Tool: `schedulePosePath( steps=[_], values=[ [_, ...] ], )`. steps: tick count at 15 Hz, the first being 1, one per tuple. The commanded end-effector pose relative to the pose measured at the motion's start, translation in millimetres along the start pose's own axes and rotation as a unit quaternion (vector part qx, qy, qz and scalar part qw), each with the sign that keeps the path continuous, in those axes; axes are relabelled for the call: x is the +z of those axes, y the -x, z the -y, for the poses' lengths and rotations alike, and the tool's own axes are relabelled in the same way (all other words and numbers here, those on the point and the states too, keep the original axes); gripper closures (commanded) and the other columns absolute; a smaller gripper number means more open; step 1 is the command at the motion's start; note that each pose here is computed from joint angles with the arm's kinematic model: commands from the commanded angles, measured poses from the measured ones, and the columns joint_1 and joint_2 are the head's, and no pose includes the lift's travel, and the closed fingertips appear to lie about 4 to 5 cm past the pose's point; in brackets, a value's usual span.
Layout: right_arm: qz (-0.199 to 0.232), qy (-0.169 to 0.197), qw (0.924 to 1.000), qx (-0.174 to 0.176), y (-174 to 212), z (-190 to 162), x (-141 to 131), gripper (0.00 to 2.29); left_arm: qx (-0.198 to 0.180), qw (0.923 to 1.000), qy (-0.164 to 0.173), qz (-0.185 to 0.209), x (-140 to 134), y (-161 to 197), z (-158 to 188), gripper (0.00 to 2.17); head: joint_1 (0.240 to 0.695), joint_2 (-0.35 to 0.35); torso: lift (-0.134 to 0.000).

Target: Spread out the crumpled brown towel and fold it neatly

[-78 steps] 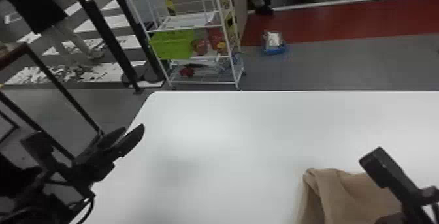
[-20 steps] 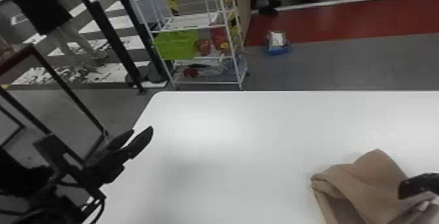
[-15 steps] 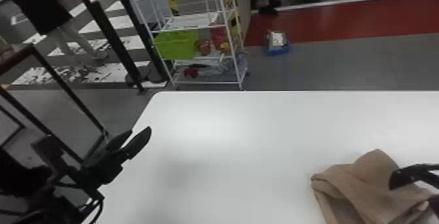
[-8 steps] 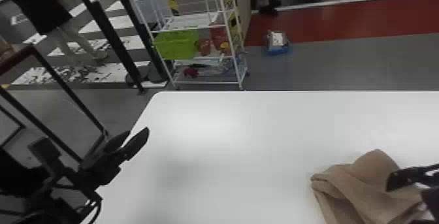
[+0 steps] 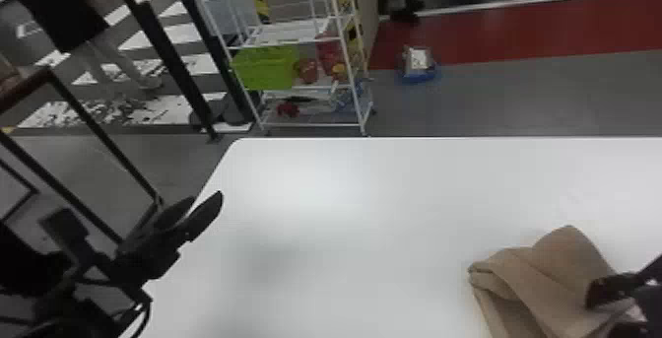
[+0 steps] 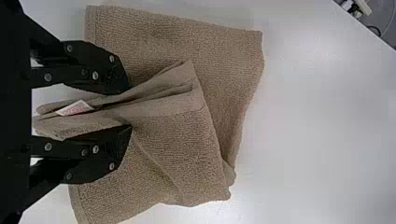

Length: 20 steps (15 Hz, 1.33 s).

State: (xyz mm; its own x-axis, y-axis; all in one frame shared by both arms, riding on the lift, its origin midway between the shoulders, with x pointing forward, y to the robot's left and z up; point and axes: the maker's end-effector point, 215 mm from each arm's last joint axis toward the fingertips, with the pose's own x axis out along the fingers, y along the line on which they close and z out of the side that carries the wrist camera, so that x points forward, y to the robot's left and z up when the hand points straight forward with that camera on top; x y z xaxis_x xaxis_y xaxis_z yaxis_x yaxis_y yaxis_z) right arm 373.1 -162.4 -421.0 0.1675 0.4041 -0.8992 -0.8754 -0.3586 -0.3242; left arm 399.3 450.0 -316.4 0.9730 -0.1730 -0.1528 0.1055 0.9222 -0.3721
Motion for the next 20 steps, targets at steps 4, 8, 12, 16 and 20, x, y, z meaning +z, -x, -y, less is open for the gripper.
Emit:
schedulePosePath(
  steps=[4, 8, 12, 16, 20],
  values=[
    [0.035, -0.037, 0.9982, -0.032, 22.4, 29.5, 3.1, 1.36, -0.020, 0.9998, -0.004, -0.002, -1.5, 5.1, 13.8, 0.09, 0.695, 0.350, -0.122],
    [0.036, -0.056, 0.9973, -0.032, 22.7, 28.7, 9.3, 1.40, -0.028, 0.9995, -0.014, -0.005, -0.7, 13.1, 20.7, 0.09, 0.695, 0.350, -0.122],
    [0.021, -0.040, 0.9990, -0.006, 9.8, 0.6, 14.6, 1.06, -0.026, 0.9995, -0.016, -0.004, -0.2, 11.8, 20.5, 0.09, 0.695, 0.350, -0.122],
    [0.011, -0.040, 0.9991, 0.006, 2.0, -11.8, 13.5, 0.66, -0.025, 0.9996, -0.015, -0.004, -1.4, 10.5, 21.1, 0.09, 0.695, 0.350, -0.122],
    [0.008, -0.037, 0.9992, 0.014, -3.9, -19.2, 15.1, 0.66, -0.022, 0.9996, -0.015, -0.004, -1.4, 11.3, 19.2, 0.09, 0.695, 0.350, -0.122]
  ],
)
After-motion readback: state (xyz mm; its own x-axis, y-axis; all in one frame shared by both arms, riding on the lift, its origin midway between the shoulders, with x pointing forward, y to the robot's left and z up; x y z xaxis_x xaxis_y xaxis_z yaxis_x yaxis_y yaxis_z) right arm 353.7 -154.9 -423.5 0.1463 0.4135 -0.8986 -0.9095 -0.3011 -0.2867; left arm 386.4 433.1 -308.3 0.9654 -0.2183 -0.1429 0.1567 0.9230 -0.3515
